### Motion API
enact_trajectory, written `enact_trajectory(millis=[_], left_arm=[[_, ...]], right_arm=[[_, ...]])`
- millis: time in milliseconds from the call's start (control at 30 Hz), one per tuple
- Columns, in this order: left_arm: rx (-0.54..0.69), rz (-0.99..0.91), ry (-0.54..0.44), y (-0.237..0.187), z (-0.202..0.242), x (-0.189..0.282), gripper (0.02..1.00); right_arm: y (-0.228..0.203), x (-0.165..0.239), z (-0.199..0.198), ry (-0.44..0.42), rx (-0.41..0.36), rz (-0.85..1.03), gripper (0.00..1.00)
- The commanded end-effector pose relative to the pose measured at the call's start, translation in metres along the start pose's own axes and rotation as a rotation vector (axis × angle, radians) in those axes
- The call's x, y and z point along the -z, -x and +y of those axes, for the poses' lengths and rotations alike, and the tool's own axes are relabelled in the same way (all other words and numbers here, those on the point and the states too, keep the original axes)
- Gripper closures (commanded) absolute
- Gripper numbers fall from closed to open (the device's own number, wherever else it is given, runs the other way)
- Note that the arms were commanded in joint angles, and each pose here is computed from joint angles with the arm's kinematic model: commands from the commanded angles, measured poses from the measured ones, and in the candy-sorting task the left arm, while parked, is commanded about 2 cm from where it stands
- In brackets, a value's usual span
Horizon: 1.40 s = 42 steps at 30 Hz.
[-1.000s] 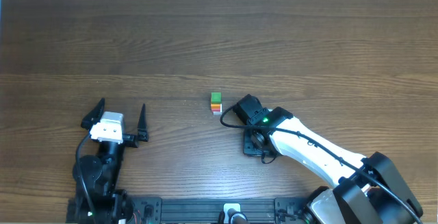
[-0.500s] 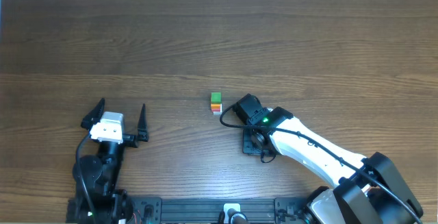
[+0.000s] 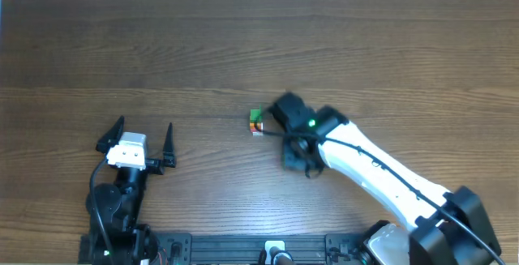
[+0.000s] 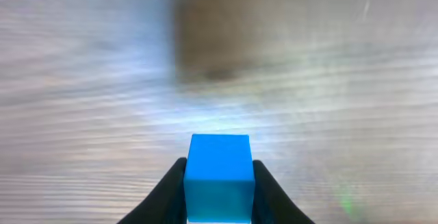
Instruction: Stack Cubes
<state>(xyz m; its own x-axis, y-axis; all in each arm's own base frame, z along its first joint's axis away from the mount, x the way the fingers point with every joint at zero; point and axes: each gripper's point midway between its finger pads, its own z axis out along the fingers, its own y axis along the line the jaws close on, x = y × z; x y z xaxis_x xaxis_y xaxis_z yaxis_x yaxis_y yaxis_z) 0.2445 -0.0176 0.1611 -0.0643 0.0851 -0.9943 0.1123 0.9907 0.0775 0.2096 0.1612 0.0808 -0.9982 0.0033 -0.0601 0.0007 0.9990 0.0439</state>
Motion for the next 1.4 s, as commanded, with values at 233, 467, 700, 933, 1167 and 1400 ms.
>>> enact_trajectory(millis=[233,467,700,933,1167,1400], left_arm=[[-0.011,-0.002,0.001,-0.001,0.001,0.000,0.020],[-0.011,-0.002,0.001,-0.001,0.001,0.000,0.020],[-0.011,-0.002,0.001,-0.001,0.001,0.000,0.025],[-0.011,-0.002,0.001,-0.001,0.001,0.000,0.020],[-0.011,-0.002,0.001,-0.001,0.001,0.000,0.020],[-0.011,-0.002,0.001,-0.001,0.001,0.000,0.023]], right_arm=[[0.068,0.067,0.042,0.017,0.056,-0.123,0.844],[0.086,0.053,0.071,0.020,0.082,-0.094,0.847],[0.091,0.044,0.094,0.045,0.108,-0.096,0.851],[0.088,0.044,0.101,0.050,0.122,-0.099,0.851],[0.089,0.040,0.101,0.042,0.122,-0.089,0.851],[0.090,0.033,0.102,0.035,0.122,-0.080,0.853]])
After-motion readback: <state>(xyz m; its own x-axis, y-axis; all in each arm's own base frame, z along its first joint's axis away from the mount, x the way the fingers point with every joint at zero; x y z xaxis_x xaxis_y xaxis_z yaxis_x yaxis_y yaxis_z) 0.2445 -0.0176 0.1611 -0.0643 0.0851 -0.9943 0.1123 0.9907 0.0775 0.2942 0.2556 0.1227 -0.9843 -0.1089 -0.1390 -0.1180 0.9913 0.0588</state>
